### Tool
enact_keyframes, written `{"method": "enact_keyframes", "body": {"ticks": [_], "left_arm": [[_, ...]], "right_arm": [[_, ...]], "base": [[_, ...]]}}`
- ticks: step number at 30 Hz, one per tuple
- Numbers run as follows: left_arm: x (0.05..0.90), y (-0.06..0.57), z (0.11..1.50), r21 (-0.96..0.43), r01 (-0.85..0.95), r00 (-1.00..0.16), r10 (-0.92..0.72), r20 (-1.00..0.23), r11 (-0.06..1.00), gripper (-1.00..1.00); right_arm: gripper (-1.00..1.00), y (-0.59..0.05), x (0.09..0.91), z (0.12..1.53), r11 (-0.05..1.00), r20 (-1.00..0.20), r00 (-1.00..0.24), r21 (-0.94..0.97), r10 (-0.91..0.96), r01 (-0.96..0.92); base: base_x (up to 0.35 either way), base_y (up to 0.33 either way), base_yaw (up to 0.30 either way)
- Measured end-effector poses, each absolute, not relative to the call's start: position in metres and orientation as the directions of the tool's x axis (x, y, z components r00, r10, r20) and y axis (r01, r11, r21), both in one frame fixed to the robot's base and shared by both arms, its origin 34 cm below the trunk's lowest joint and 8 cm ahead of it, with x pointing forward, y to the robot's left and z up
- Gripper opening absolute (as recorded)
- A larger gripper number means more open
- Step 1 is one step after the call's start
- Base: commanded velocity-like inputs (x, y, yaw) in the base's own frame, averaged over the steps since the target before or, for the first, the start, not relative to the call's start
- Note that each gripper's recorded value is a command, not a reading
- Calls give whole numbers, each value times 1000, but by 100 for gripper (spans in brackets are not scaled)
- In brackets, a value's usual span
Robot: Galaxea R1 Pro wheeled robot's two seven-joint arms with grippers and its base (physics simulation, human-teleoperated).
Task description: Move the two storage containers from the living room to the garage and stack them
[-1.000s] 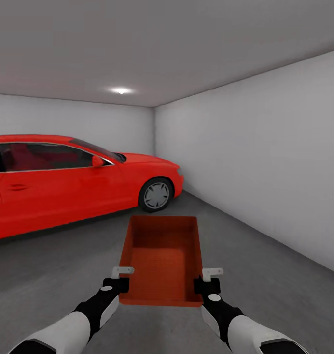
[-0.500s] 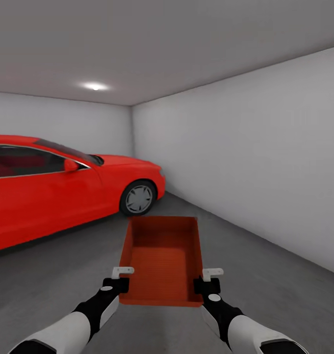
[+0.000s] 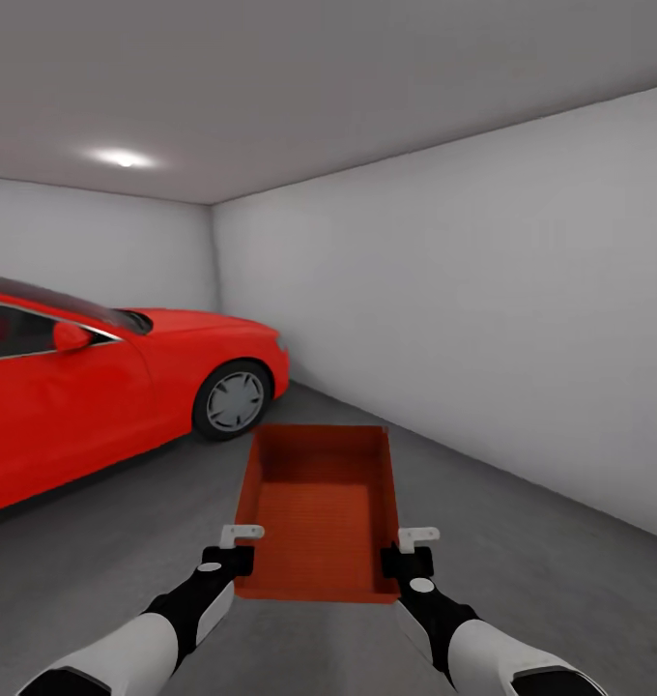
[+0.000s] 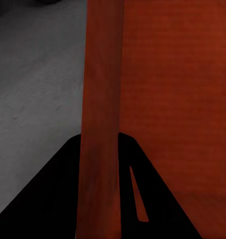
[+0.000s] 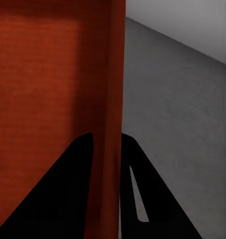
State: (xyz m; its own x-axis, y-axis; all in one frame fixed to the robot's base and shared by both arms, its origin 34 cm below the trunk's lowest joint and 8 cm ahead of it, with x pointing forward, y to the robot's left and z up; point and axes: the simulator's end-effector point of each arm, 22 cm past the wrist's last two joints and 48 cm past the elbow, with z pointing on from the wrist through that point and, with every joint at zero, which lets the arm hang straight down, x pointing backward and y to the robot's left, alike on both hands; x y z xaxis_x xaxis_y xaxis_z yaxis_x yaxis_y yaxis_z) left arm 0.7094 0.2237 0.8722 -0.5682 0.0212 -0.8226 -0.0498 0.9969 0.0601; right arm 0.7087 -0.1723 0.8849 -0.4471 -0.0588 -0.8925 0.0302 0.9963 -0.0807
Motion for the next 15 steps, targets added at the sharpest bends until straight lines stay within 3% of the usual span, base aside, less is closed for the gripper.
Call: {"method": "enact_keyframes", "body": {"ticks": [15], "left_arm": [[710, 224, 872, 60, -50, -568, 21, -823, 997, -100]], "right_arm": [[-100, -172, 709, 885, 996, -893, -447, -81, -59, 30]], "base": [[306, 155, -286]]}}
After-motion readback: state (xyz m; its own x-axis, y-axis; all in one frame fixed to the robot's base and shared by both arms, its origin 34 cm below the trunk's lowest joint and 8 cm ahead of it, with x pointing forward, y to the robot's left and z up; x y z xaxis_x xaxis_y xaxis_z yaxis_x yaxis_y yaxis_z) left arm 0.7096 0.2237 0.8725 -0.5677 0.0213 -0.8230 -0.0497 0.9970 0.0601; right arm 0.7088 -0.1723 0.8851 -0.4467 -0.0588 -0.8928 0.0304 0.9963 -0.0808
